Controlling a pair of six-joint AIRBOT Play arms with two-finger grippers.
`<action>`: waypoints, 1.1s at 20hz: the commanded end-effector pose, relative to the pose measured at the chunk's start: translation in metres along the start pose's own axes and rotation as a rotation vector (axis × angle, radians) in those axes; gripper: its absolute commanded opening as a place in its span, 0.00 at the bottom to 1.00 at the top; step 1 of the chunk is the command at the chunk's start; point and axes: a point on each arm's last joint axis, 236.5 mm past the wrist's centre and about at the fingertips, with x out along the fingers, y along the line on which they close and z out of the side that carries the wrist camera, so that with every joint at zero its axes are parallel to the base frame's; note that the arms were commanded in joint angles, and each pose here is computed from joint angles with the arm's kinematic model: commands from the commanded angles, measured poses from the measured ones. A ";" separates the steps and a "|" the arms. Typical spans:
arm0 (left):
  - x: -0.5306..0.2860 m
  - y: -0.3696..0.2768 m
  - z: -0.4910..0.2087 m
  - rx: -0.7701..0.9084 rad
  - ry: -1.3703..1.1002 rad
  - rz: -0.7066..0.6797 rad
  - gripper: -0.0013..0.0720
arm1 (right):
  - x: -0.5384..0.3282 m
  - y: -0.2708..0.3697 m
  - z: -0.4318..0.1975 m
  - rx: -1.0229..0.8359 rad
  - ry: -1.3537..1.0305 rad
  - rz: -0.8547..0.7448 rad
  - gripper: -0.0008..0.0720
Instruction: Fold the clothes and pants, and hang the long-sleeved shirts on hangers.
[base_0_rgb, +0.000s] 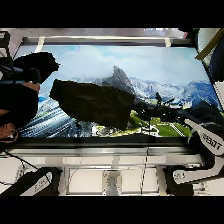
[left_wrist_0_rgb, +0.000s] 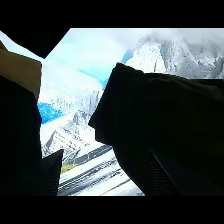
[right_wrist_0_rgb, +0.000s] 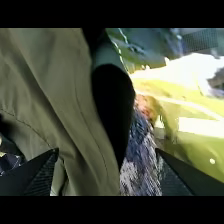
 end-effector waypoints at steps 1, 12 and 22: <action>0.000 0.000 -0.001 -0.012 0.003 0.000 0.84 | 0.021 0.000 0.010 0.022 -0.015 -0.050 0.96; 0.000 0.000 -0.001 -0.011 0.004 0.000 0.84 | 0.090 0.075 -0.018 -0.160 0.146 -0.069 0.57; 0.000 0.000 -0.001 -0.011 0.003 0.000 0.84 | -0.066 0.123 0.075 -0.279 -0.006 -0.006 0.02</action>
